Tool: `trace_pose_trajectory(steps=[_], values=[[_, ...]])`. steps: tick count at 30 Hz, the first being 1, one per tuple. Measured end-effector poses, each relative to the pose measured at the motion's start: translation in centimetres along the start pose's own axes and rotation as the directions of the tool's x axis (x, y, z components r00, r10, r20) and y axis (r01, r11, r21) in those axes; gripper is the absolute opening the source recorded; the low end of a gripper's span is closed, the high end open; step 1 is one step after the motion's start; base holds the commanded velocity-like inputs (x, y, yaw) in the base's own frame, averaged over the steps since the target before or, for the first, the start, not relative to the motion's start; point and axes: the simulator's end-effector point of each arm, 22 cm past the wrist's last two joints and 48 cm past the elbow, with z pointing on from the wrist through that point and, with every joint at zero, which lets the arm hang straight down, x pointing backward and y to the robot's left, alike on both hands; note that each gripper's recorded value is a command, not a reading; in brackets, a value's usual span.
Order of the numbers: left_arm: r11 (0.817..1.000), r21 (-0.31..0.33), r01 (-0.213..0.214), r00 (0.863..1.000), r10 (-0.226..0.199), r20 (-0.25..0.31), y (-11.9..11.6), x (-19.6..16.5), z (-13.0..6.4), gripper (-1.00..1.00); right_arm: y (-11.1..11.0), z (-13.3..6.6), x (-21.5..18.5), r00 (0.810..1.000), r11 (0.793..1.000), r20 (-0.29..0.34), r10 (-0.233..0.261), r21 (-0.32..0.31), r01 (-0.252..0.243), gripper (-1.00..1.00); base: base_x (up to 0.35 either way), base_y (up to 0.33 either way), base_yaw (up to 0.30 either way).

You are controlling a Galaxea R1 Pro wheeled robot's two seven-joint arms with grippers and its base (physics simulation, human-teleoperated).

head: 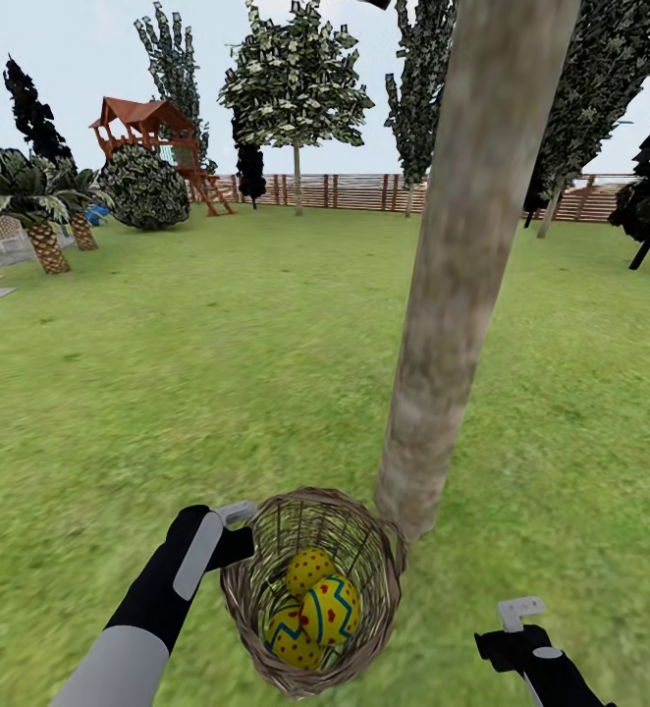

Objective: Take the three Easter eggs out of the wicker basket on the lawn in the garden, then place them on the lawn next to a single tree (choose any tree) so that all three eggs are next to the same tree and none are left in the basket.

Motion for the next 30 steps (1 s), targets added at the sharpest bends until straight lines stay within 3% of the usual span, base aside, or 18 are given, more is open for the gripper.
trace_pose_trajectory(steps=[30], values=[[1.000, 0.000, 0.000, 1.000, 0.000, 0.001, 0.8, 1.7, 4.7, -1.00, 1.2, 4.2, 3.1, 1.000, 1.000, -0.007, -0.001, -0.001, 0.001, 1.00, 0.000, 0.000, 0.000]])
